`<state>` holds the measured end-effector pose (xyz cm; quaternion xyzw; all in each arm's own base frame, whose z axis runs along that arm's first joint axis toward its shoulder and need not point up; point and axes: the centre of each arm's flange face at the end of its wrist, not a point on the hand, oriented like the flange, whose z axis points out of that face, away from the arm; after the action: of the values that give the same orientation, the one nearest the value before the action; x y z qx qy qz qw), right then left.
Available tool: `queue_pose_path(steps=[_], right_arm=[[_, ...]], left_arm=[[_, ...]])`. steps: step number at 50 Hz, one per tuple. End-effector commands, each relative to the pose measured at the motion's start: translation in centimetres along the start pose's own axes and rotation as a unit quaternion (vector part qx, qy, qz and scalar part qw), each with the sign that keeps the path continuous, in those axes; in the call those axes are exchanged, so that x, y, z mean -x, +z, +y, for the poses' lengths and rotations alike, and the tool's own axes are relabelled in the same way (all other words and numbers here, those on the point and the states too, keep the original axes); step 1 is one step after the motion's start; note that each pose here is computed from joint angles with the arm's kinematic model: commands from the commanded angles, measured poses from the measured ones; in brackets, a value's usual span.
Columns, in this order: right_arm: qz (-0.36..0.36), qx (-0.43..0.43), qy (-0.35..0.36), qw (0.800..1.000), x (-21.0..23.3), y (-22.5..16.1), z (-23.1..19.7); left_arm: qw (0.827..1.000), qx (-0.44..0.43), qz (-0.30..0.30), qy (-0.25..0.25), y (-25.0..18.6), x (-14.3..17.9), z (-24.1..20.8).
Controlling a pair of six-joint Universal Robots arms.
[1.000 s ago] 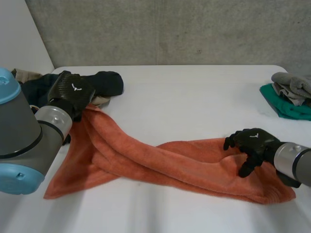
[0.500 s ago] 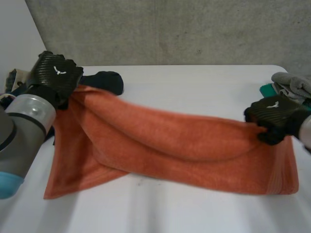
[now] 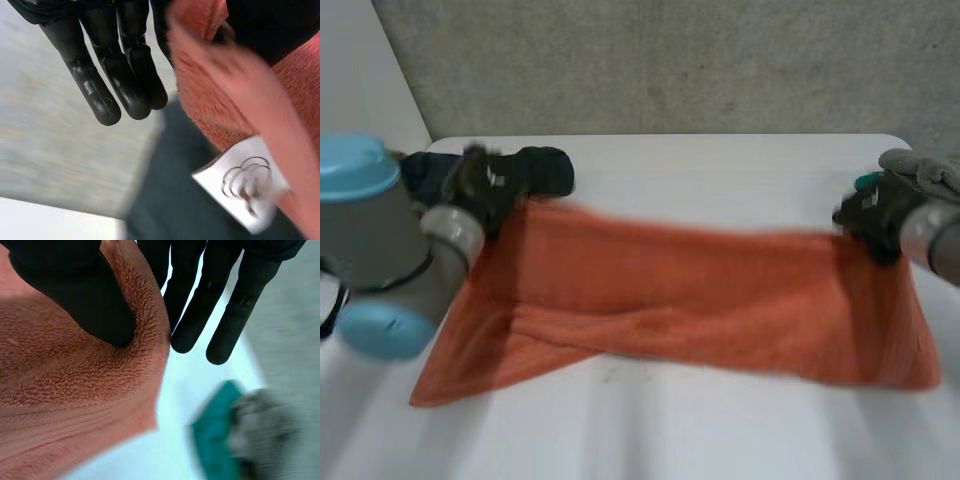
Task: Fold the laundry.
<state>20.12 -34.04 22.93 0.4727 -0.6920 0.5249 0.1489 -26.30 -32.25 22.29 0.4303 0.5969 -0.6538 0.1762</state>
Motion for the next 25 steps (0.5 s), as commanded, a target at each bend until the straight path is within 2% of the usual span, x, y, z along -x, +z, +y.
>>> queue_pose_path(steps=[1, 2, 3, 5, 6, 7, 9, 13, 14, 17, 18, 25], right_arm=[[0.228, -0.159, -0.006, 0.96, -8.1, 1.6, -7.2], [0.287, -0.212, 0.0, 0.934, -10.2, 0.9, -8.9], [0.316, -0.241, 0.003, 0.918, -11.3, 0.2, -9.8], [0.371, -0.295, 0.008, 0.881, -13.3, -1.5, -11.5], [0.411, -0.334, 0.012, 0.848, -14.6, -2.9, -12.5], [0.423, -0.346, 0.012, 0.837, -15.0, -3.6, -12.9], [0.432, -0.356, 0.012, 0.829, -15.1, -4.3, -13.1], [0.409, -0.339, 0.016, 0.847, -14.1, -3.9, -12.4], [0.39, -0.323, 0.021, 0.862, -13.5, -3.4, -11.8], [0.355, -0.294, 0.029, 0.887, -11.9, -2.3, -10.6], [0.331, -0.277, 0.032, 0.902, -10.7, -1.4, -9.8], [0.253, -0.212, 0.045, 0.943, -5.8, 1.9, -6.2]], left_arm=[[0.959, -0.159, -0.228, 0.055, 5.1, 8.5, -7.6], [0.945, -0.183, -0.264, 0.054, 5.2, 9.9, -8.6], [0.917, -0.227, -0.326, 0.048, 5.1, 12.2, -10.3], [0.887, -0.265, -0.377, 0.038, 4.6, 14.2, -11.7], [0.863, -0.295, -0.41, 0.029, 4.1, 15.3, -12.7], [0.855, -0.305, -0.419, 0.026, 3.8, 15.6, -13.1], [0.854, -0.309, -0.419, 0.02, 3.6, 15.7, -13.2], [0.882, -0.278, -0.38, 0.01, 4.0, 14.2, -11.6], [0.894, -0.266, -0.36, 0.003, 4.0, 13.3, -10.7], [0.909, -0.249, -0.333, -0.012, 3.9, 12.4, -9.2], [0.918, -0.237, -0.319, -0.021, 4.1, 11.7, -7.9], [0.948, -0.185, -0.254, -0.043, 4.1, 7.4, -3.7]])
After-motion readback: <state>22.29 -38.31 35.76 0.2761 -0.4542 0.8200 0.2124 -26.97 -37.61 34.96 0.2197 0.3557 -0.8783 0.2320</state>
